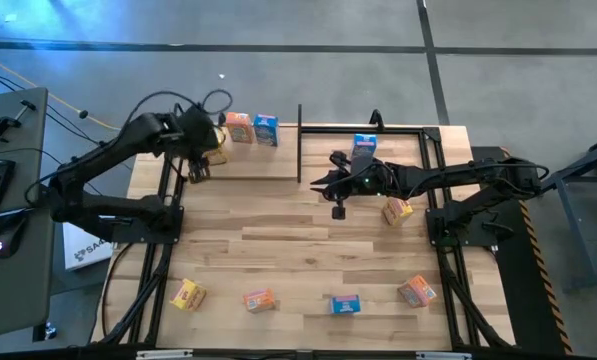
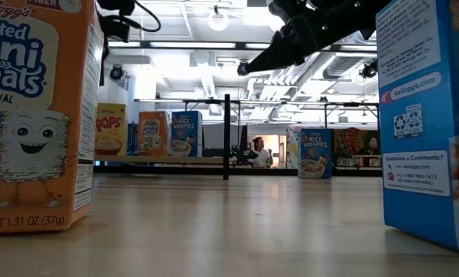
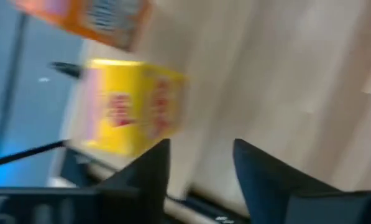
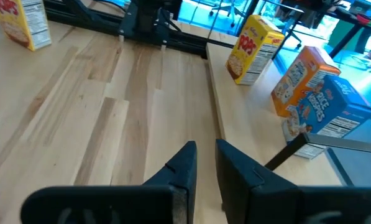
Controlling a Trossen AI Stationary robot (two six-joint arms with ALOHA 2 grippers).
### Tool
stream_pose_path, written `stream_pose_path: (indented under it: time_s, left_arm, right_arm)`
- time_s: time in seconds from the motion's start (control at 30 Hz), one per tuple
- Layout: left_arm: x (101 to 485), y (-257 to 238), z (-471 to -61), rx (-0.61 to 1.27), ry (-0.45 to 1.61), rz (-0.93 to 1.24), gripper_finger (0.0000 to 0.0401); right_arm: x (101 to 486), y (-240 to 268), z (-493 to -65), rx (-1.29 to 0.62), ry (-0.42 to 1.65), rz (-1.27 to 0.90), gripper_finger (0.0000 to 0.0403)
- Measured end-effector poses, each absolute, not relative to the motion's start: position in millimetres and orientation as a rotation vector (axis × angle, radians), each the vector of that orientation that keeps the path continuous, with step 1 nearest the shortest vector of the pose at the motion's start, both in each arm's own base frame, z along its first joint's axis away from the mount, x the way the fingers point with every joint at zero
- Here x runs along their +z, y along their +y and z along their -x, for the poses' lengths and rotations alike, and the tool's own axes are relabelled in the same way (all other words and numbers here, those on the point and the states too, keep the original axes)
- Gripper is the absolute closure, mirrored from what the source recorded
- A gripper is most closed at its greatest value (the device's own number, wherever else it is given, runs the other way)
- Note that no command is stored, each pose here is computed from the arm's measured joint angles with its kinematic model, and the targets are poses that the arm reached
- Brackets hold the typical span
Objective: Stack cereal on shelf
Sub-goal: Put the middle yellow cereal box on the shelf
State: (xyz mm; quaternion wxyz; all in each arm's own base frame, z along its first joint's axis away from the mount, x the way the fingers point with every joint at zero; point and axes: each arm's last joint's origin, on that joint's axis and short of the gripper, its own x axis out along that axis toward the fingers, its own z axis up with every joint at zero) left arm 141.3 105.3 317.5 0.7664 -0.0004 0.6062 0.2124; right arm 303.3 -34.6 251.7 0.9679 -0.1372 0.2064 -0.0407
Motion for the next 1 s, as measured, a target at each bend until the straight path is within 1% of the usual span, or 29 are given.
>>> stream_pose_path:
  time_s: [0.07,0.17,0.23,0.3,0.47,0.63,0.83,1.0]
  left_arm:
    - [304.8,96.1,-147.3,0.42,1.319,0.024,0.0276]
    - [274.0,90.7,-157.0,0.38,1.343,0.01,0.0335]
    - [253.5,92.1,-160.0,0.403,1.362,-0.014,0.0371]
    - [239.4,95.5,-160.9,0.466,1.356,-0.033,0.0393]
    - [222.5,106.2,-158.2,0.598,1.32,-0.017,0.039]
    - [219.6,115.5,-152.8,0.691,1.327,-0.004,0.0397]
    - [219.5,124.4,-152.1,0.722,1.286,0.036,0.04]
    - [213.8,129.4,-155.0,0.731,1.302,0.052,0.04]
  right_arm:
    - [251.8,-34.7,-303.3,-0.083,0.418,0.288,0.036]
    - [251.9,-34.7,-303.4,-0.082,0.417,0.296,0.036]
    - [252.2,-34.8,-303.5,-0.086,0.414,0.297,0.036]
    - [252.3,-35.3,-303.5,-0.101,0.416,0.301,0.036]
    - [252.2,-35.5,-303.5,-0.108,0.418,0.305,0.036]
    - [252.4,-35.6,-303.4,-0.11,0.418,0.306,0.036]
    - [252.3,-35.6,-303.5,-0.11,0.418,0.306,0.036]
    - [252.4,-35.6,-303.5,-0.11,0.417,0.306,0.036]
